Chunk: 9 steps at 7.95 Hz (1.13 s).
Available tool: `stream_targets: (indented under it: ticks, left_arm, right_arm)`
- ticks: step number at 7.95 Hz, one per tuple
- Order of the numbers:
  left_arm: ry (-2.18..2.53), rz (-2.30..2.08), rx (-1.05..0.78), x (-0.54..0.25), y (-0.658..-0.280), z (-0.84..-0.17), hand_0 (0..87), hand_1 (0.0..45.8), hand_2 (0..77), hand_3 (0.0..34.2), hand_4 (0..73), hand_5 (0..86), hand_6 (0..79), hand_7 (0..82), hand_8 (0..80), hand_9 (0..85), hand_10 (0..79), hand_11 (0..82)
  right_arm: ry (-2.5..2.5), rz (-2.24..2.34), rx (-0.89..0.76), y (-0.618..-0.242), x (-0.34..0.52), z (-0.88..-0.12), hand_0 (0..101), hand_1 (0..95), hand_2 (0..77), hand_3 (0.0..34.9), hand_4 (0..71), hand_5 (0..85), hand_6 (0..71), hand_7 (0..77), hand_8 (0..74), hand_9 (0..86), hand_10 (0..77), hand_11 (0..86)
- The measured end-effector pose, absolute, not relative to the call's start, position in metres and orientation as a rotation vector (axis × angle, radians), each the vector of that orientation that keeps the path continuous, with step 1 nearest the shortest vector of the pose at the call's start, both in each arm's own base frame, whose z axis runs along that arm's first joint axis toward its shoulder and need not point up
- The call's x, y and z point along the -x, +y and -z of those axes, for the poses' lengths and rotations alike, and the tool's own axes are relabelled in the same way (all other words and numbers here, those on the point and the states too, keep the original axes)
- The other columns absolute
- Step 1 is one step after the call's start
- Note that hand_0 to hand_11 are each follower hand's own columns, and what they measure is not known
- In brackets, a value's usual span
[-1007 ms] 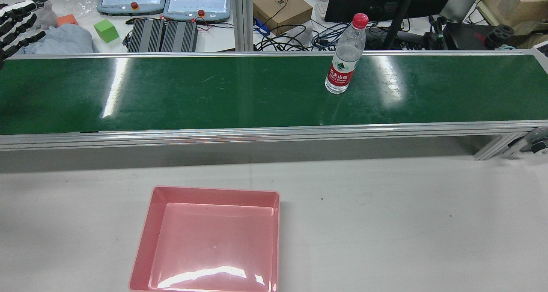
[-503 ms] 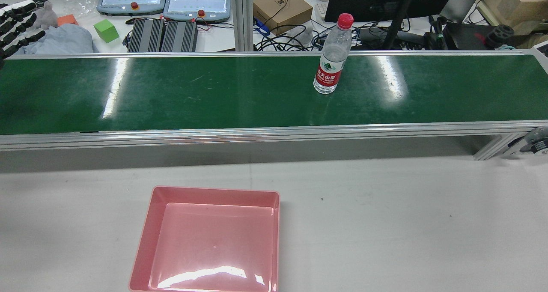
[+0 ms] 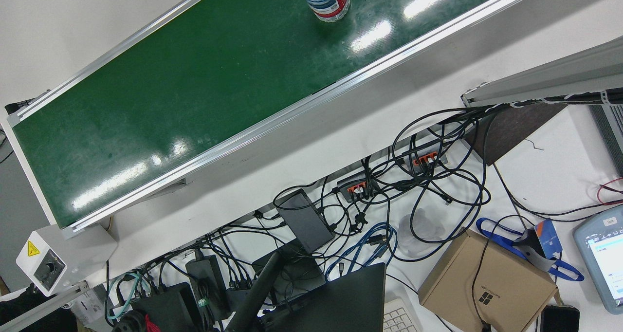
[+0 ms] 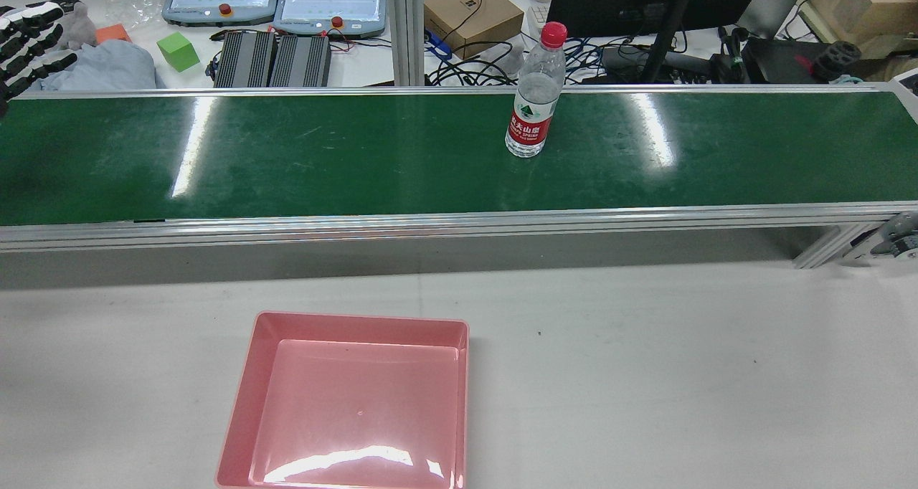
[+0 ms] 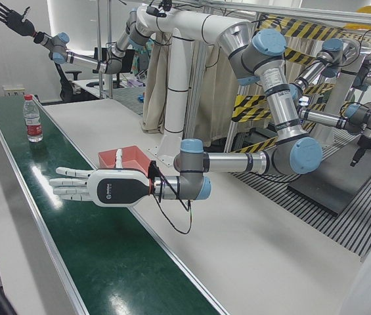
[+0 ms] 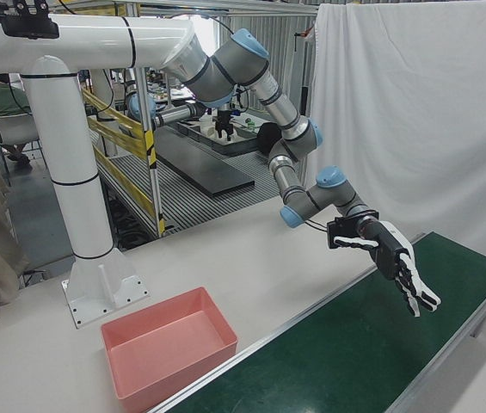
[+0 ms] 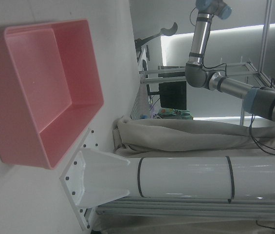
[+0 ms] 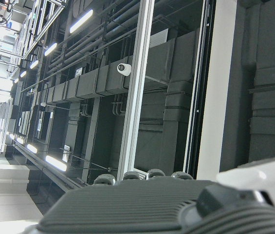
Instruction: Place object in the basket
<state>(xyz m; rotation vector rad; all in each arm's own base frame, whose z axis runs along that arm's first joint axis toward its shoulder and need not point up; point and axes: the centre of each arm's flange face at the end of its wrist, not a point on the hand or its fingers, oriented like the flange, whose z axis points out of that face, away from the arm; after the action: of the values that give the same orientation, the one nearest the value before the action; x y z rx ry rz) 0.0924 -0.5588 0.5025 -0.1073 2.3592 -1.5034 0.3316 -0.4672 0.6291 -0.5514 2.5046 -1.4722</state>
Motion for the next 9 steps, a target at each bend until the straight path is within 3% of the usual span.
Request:
stream_targets:
  ticks: [9]
  left_arm:
    - [2.335,1.524,0.107,-0.097,-0.561,-0.518,49.0,6.0,0.5,0.0,9.3,11.4,0.5,0.5,1.6,0.5,6.0,9.8]
  right_arm:
    - [2.505,1.472,0.551,-0.467,-0.332,-0.629,0,0.0,1.1,0.2,0.5,0.0,0.0,0.5,0.0,0.0,0.5,0.0]
